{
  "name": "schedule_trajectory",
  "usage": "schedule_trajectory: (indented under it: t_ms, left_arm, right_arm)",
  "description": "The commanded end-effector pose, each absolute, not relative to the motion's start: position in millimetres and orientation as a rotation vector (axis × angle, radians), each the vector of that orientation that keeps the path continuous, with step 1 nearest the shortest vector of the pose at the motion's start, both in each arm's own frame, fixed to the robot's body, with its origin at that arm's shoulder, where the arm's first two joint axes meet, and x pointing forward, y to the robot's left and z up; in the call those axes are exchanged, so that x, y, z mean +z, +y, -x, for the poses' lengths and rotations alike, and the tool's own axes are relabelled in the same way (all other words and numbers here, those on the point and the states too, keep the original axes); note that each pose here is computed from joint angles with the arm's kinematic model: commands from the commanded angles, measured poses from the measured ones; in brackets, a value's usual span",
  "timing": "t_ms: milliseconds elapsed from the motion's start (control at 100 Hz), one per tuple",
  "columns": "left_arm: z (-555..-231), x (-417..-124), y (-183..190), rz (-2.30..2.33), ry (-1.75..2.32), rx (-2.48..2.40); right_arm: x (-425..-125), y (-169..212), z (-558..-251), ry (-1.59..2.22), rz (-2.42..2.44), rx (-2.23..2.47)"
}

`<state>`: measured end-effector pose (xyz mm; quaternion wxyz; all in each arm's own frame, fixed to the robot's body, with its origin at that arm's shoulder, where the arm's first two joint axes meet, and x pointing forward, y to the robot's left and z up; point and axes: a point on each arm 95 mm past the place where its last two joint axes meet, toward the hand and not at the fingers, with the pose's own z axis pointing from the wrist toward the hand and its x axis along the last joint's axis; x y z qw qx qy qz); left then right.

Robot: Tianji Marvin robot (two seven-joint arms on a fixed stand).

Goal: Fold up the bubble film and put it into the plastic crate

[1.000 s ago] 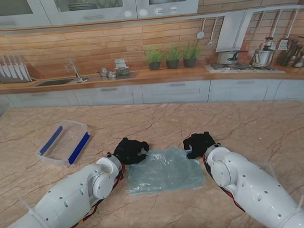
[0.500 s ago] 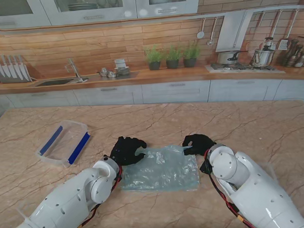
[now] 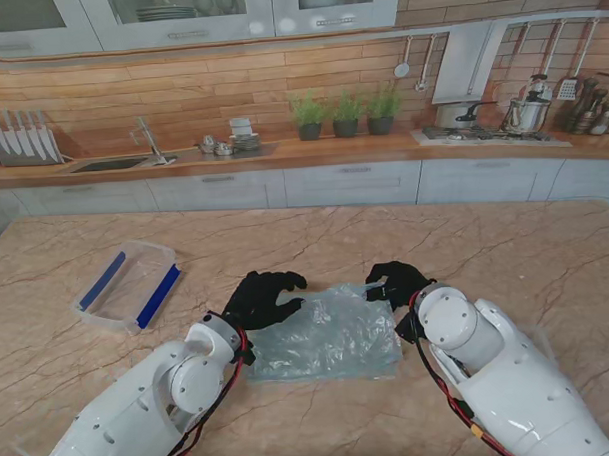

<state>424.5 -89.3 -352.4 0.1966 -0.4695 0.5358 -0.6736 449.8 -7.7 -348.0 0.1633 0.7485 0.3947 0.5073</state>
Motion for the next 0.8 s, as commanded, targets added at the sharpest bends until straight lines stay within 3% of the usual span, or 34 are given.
schedule_trajectory:
  t_ms: [0,790]
  left_arm:
    - [-424,-356,-95,1.262,1.514,-1.881]
    - [-433,-392,-116,1.398,1.762,-1.638]
  right_arm:
    - [-341,-1,-451,1.124,-2.129,1.47]
    - [-320,18,-449,1.216,-2.22,1.485]
